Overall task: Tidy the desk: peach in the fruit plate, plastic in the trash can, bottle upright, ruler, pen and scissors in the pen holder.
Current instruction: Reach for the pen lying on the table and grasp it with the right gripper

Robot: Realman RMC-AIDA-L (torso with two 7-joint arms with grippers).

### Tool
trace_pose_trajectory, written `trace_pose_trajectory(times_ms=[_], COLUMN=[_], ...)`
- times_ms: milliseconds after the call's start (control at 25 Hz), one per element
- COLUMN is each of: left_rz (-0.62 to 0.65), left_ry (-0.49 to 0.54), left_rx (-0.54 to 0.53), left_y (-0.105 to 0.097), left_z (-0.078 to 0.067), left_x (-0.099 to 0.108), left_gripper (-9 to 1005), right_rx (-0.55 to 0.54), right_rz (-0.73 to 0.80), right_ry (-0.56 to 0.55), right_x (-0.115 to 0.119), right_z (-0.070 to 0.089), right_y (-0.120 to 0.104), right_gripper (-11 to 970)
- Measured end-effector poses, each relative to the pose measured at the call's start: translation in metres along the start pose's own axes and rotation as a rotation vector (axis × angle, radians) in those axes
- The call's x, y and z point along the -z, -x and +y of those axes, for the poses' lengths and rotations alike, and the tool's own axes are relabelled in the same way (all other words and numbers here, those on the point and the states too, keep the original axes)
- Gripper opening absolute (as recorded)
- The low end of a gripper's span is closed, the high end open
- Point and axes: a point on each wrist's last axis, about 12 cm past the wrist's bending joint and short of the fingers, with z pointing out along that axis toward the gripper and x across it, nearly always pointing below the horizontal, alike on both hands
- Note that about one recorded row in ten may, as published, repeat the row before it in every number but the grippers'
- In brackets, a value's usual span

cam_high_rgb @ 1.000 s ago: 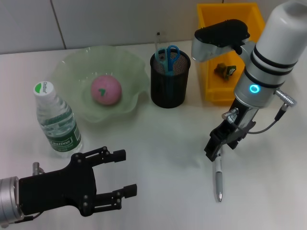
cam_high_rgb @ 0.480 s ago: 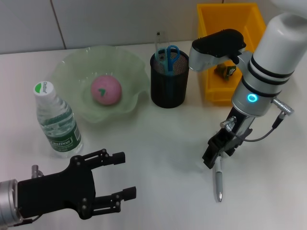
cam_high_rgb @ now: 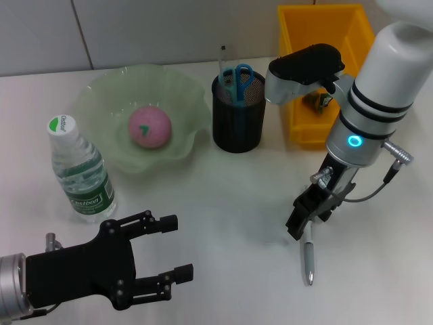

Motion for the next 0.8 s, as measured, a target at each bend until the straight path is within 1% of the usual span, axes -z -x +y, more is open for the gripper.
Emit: trace_pose_trajectory(times_ms=[360,600,800], left_rz=[-0.002,-0.003,-0.005], left_ry=[-0.003,-0.005,-0.009], left_rx=[-0.002,-0.001,0.001], left_y=[0.0006,0.0007,0.0015], left_z=[0.0001,-0.0001,0.0000], left_x=[-0.0005,-0.0004,-0.0006], left_gripper=[789,789,789], right_rx=[0.038,0.050,0.087], right_rz=[0.011,0.011,0.027], right_ry=[-0.036,-0.042,-0.061], right_x=[-0.0013,-0.0007,-0.0026], right_z=[0.0031,0.0049,0.0097], right_y=[0.0016,0.0030,0.0037], right_gripper=[683,683,682])
